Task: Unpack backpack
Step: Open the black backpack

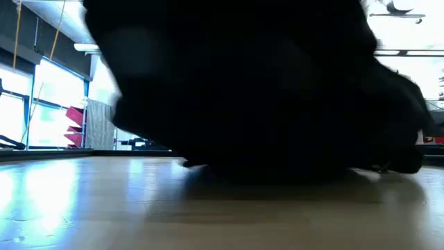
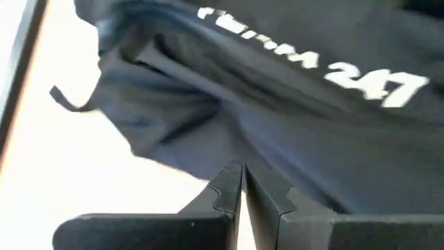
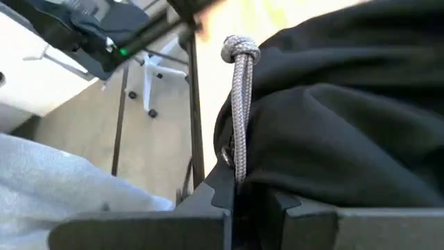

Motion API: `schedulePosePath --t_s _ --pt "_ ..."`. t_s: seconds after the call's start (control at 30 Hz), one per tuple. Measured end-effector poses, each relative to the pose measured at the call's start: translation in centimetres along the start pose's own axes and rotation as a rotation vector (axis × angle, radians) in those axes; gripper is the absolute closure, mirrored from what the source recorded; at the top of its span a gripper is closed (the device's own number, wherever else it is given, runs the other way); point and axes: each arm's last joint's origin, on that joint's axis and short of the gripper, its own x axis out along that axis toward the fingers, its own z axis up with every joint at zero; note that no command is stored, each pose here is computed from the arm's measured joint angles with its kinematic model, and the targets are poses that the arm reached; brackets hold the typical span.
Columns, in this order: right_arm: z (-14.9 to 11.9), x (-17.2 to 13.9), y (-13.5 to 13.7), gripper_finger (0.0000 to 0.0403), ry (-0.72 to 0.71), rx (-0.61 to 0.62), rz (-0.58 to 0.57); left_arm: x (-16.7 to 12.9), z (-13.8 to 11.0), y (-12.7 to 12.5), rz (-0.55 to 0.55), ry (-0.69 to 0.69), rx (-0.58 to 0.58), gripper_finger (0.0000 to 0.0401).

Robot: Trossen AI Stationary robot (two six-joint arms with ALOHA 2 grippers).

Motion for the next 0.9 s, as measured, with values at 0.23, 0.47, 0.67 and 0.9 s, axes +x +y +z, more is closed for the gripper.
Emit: schedulePosePath --t_s 0.23,0.47,0.67,0.9 --pt "7.8 -0.9 -3.5 0.0396 -0.045 -0.088 0.009 -10.7 -2.8 -1.8 -0.067 -0.181 -0.132 0.0401" --pt "12.9 -2.5 -6.8 0.0396 -0.225 -0.106 0.067 -16.2 -5.9 -2.8 -0.151 -0.294 -0.298 0.0401" --pt "11.3 3.7 -11.9 0.0389 -0.113 0.003 -0.018 -16.8 -7.7 -3.4 -0.139 -0.193 -0.359 0.0401" --pt "8.9 8.9 -15.2 0.0303 -0.01 0.087 0.084 -15.9 -7.7 -5.3 -0.193 -0.084 -0.375 0.0401"
